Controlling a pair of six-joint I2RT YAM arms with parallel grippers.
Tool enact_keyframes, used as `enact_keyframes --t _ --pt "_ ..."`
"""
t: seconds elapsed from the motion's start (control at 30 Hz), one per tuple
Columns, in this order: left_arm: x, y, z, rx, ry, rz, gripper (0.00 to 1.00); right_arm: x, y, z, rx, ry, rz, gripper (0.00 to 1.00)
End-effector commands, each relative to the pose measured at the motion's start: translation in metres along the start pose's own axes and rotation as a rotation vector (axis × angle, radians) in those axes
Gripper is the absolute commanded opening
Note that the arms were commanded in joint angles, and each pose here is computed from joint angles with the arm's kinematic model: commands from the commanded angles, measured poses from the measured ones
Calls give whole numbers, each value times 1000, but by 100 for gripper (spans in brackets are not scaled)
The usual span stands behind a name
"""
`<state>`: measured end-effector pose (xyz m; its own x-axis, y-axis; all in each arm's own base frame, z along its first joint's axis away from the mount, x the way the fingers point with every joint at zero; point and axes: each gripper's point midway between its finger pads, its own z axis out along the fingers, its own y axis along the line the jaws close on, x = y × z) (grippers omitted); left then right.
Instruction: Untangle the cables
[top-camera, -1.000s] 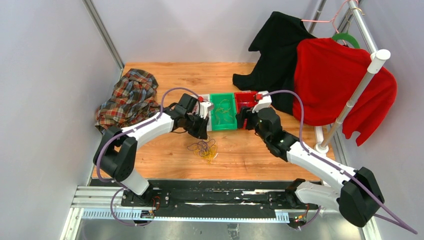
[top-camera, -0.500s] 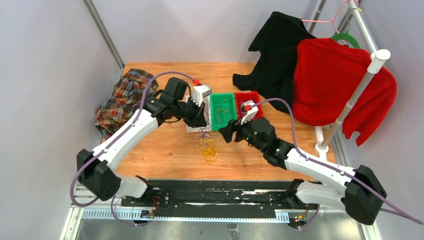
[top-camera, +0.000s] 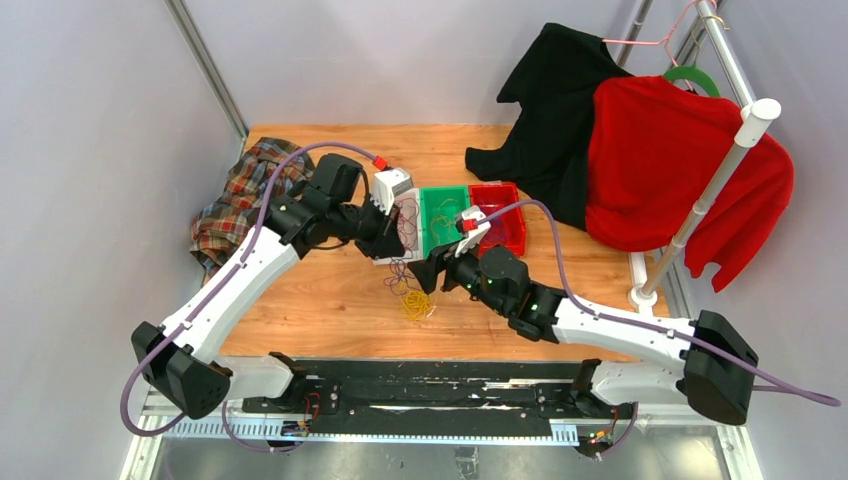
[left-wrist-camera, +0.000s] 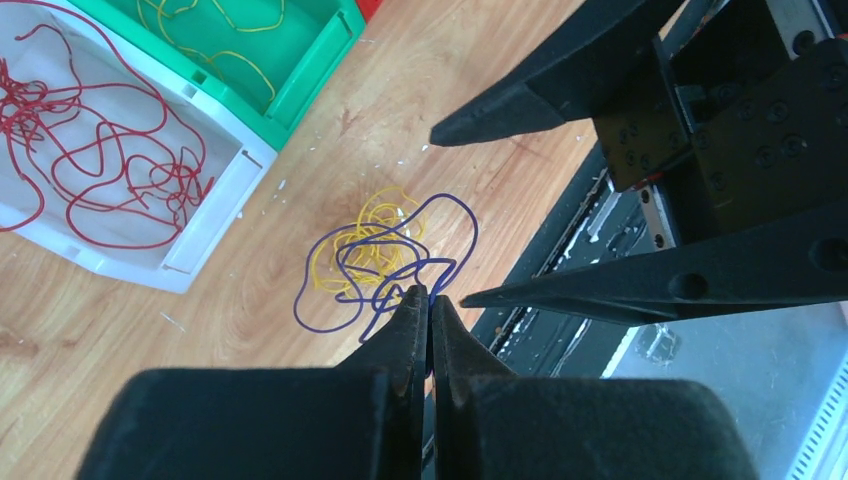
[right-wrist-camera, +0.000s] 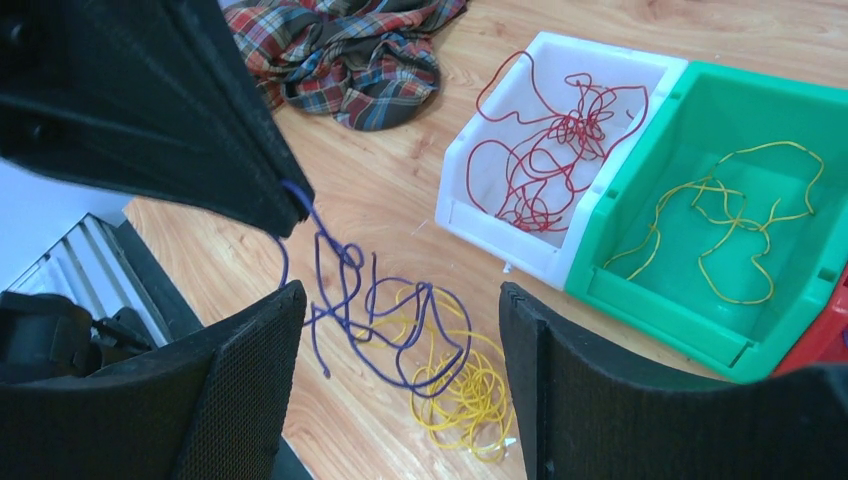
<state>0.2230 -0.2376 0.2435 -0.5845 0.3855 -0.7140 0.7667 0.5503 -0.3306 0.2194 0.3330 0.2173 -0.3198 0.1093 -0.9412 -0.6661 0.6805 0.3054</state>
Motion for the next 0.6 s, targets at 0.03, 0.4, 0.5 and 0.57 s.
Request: enact_keyframes --t 0.03,0.4,0.5,0.57 --pt "-6 -15 -13 26 -26 1 1 -30 3 15 50 -96 33 70" --pt "-19 -37 -20 133 -47 17 1 -21 3 44 62 -131 57 67" --pt "-26 -51 -26 203 -62 18 1 -8 7 57 52 -95 55 65" --pt "-32 -59 -32 232 -76 32 1 7 7 66 44 -62 59 62"
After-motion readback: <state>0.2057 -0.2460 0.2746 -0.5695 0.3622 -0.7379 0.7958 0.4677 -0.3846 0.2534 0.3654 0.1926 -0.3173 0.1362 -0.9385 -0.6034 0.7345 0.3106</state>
